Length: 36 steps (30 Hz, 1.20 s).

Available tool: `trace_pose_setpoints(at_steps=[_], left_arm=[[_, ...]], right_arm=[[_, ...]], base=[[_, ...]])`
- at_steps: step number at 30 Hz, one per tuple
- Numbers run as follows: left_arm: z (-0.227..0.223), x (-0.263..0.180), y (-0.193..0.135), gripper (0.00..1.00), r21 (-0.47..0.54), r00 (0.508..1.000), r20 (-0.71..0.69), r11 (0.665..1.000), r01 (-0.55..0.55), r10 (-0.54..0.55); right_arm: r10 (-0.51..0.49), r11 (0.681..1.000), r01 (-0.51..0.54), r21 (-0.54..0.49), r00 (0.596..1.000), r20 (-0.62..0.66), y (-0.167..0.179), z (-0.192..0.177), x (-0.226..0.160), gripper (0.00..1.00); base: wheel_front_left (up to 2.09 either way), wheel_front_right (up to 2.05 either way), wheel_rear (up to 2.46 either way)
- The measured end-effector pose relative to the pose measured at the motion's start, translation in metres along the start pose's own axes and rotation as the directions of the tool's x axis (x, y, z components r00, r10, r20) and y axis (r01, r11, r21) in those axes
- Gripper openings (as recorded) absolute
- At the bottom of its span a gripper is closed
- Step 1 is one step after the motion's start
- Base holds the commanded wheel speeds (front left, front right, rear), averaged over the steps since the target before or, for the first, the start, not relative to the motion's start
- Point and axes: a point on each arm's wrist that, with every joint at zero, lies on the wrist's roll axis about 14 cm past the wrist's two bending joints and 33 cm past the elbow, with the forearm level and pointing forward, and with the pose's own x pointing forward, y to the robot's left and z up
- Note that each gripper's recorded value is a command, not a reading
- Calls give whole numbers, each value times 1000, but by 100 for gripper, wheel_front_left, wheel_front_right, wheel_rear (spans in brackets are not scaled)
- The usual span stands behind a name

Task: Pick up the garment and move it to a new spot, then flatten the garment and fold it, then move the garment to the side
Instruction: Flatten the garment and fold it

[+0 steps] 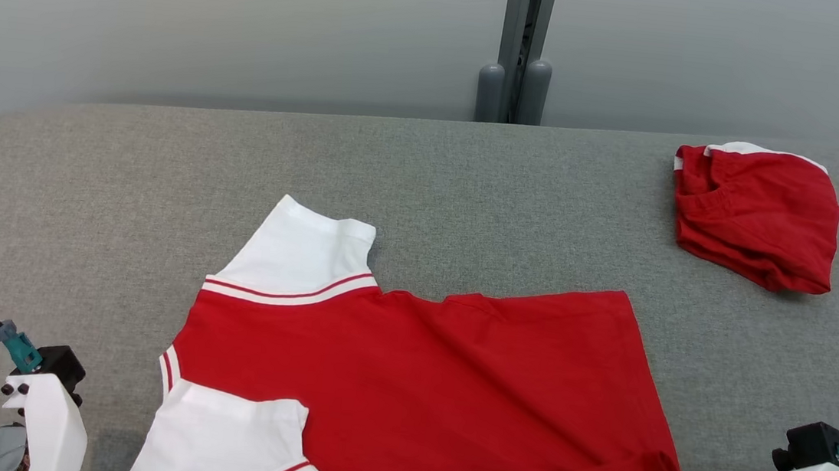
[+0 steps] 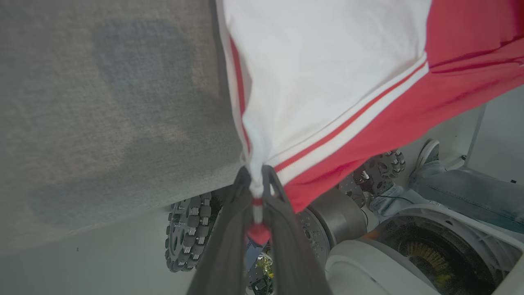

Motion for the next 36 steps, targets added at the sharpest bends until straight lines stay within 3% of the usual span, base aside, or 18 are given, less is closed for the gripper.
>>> trace_pose_setpoints(at_steps=[10, 11, 12, 13, 14, 15, 29, 36], left_arm=[[-2, 2, -4, 0, -2, 1000, -7, 1000, 5, -5], [-2, 2, -5, 0, 0, 1000, -8, 1000, 6, -6], [-2, 2, -5, 19, 0, 1000, -8, 1000, 5, -5], [-2, 2, -4, 53, 0, 1000, -8, 1000, 4, -4], [-2, 2, -4, 92, 0, 1000, -8, 1000, 4, -4], [-1, 2, -4, 100, 4, 1000, -8, 1000, -3, 3], [3, -6, -4, 100, 23, 1000, 24, 1000, -16, 16], [41, -22, -17, 100, 128, 983, 181, 992, -10, -14]], right_arm=[[-17, 1000, 17, 12, 1000, -17, -7, -8, -4, 0], [-19, 1000, 19, 13, 1000, -17, -8, -8, -4, 23], [-21, 1000, 21, 14, 1000, -17, -8, -9, -4, 44], [-22, 1000, 22, 13, 1000, -14, -9, -8, -4, 87], [-22, 1000, 22, 13, 1000, -14, -9, -8, -4, 100], [-27, 1000, 27, 12, 1000, -5, -10, -6, -5, 100], [-41, 999, 43, -25, 996, 80, -13, 15, -21, 100], [-29, 995, 48, -85, 977, 211, -9, 48, -30, 100]], base=[[0, 0, 0], [0, 0, 0], [0, 0, 0], [0, 0, 0], [0, 0, 0], [0, 0, 0], [0, 0, 0], [0, 0, 0]])
